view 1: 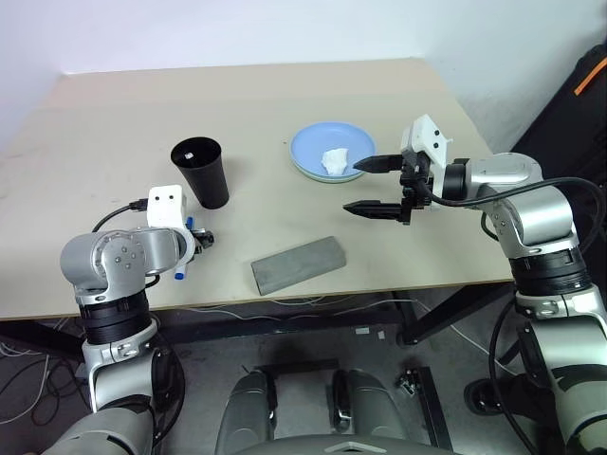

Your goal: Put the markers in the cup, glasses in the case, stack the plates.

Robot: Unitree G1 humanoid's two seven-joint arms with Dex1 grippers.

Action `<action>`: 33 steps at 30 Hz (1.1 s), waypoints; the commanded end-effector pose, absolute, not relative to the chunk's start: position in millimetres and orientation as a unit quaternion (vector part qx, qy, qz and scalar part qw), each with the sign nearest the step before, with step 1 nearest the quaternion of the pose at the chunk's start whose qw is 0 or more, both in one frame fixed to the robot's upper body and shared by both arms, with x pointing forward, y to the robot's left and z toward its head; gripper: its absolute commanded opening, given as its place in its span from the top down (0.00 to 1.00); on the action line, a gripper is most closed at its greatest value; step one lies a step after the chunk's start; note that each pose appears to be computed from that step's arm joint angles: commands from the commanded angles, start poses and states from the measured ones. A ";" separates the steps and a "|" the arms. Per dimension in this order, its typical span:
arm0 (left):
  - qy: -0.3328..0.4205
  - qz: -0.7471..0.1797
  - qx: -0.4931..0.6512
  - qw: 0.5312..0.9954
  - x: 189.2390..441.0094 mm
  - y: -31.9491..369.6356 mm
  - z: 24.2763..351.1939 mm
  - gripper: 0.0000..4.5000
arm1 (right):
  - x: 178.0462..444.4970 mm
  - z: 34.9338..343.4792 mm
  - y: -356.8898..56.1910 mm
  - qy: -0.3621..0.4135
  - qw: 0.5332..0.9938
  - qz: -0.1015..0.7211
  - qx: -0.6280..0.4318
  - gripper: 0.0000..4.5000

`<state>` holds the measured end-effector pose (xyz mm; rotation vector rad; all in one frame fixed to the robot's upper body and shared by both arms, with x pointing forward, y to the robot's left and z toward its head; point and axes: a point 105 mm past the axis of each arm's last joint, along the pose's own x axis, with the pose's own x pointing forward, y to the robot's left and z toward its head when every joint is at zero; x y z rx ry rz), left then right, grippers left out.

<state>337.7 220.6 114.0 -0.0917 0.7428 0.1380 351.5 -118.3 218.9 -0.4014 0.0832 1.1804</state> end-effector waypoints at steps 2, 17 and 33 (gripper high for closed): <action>0.370 0.046 -0.056 0.926 337.3 210.6 111.0 0.55 | 350.2 231.4 -118.5 0.014 0.812 0.545 -0.209 0.00; 0.289 -0.095 -0.007 0.953 336.0 171.2 161.1 0.94 | 359.8 231.6 -117.2 0.009 0.817 0.535 -0.215 0.00; -0.151 -0.172 0.205 0.952 355.0 130.6 263.2 0.94 | 353.6 231.8 -116.9 0.006 0.812 0.543 -0.212 0.00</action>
